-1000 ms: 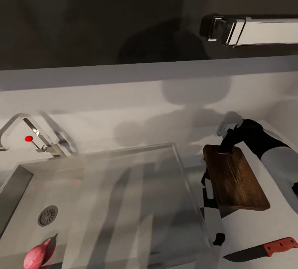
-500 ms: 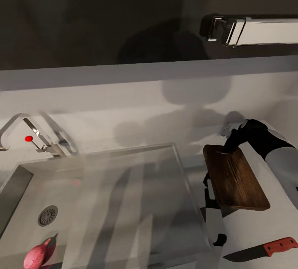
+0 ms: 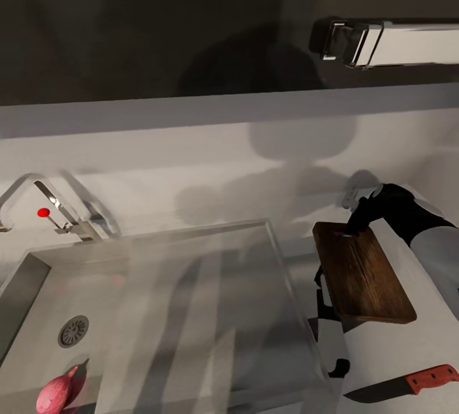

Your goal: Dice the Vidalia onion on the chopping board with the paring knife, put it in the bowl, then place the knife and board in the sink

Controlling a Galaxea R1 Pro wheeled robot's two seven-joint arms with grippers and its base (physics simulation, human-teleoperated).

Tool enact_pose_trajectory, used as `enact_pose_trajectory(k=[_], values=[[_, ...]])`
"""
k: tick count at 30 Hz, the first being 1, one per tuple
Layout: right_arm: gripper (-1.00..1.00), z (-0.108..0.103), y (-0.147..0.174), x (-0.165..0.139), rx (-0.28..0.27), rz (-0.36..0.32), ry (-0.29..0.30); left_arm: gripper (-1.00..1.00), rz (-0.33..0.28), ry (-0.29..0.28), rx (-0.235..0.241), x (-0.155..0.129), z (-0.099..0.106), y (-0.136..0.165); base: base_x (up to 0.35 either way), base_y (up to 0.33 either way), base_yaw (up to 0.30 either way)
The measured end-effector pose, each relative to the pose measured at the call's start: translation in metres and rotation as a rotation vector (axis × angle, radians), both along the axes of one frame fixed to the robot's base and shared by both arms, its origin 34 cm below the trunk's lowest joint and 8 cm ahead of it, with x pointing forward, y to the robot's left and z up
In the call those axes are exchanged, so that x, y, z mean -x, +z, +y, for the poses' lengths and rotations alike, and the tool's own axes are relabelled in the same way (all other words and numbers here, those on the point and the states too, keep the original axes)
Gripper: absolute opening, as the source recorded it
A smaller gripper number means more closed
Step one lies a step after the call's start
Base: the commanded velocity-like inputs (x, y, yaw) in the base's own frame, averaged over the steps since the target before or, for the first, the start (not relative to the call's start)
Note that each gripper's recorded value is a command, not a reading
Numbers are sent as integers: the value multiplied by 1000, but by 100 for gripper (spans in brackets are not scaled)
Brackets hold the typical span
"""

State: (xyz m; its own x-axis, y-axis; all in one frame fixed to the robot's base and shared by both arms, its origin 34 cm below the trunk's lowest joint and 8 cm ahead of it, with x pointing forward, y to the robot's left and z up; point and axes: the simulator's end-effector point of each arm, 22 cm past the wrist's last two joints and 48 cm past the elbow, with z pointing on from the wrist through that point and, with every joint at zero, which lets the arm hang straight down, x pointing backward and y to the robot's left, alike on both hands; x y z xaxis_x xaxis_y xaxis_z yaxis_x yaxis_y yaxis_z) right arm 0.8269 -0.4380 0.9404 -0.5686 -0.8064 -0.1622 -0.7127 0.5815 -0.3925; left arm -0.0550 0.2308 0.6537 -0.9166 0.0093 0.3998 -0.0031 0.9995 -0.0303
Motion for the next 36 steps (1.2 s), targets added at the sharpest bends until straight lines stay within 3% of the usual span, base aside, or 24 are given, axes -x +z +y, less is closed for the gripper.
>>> enact_pose_trajectory(k=[36], values=[[100, -2, -22, 3, -1, 21, -4, 100, 40, 0, 0, 18, 0, 8, 0, 0, 0]])
